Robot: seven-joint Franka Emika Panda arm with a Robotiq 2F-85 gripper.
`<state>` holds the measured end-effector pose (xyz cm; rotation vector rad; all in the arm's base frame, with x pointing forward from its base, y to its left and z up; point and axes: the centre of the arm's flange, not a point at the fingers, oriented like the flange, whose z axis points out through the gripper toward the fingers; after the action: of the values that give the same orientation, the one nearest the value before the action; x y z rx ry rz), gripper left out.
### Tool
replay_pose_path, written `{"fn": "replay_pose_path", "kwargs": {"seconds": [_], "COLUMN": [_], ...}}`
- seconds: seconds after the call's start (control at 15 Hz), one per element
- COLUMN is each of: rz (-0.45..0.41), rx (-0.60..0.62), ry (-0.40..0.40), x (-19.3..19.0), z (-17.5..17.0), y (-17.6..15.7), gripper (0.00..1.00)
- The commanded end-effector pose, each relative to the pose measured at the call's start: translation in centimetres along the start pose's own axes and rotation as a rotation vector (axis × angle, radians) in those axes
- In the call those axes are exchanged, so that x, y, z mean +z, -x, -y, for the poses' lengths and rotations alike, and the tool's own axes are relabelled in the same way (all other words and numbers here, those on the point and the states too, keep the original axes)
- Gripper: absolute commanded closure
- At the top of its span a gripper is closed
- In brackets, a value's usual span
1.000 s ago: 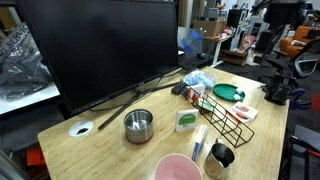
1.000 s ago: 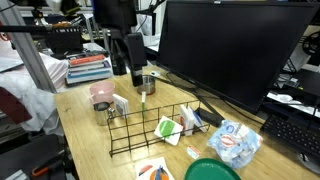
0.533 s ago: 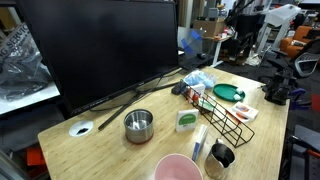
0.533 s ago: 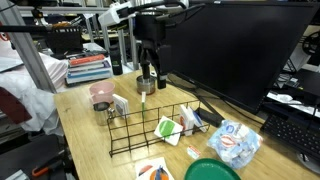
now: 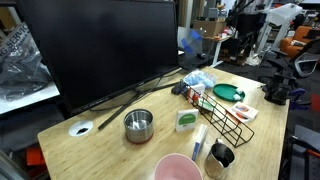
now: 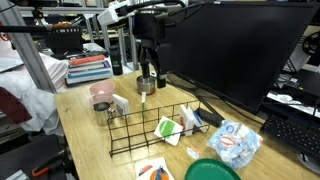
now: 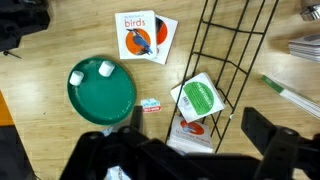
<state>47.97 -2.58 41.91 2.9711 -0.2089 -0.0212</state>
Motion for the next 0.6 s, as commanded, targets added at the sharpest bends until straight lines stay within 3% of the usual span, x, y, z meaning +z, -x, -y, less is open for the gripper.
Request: {"fn": "replay_pose_path", "kwargs": {"seconds": [0.0,0.2,0.53], "rz": [-0.003,-0.001,-0.001], "rx": [0.019,0.049,-0.033], "ry": [-0.044,-0.101,-0.091], "x": [-0.1,0.2,1.8], "z": [0.2,0.3,0.7], "y": [0.0,-1.6,-5.4], "gripper": [0.00,0.00,0.00]}}
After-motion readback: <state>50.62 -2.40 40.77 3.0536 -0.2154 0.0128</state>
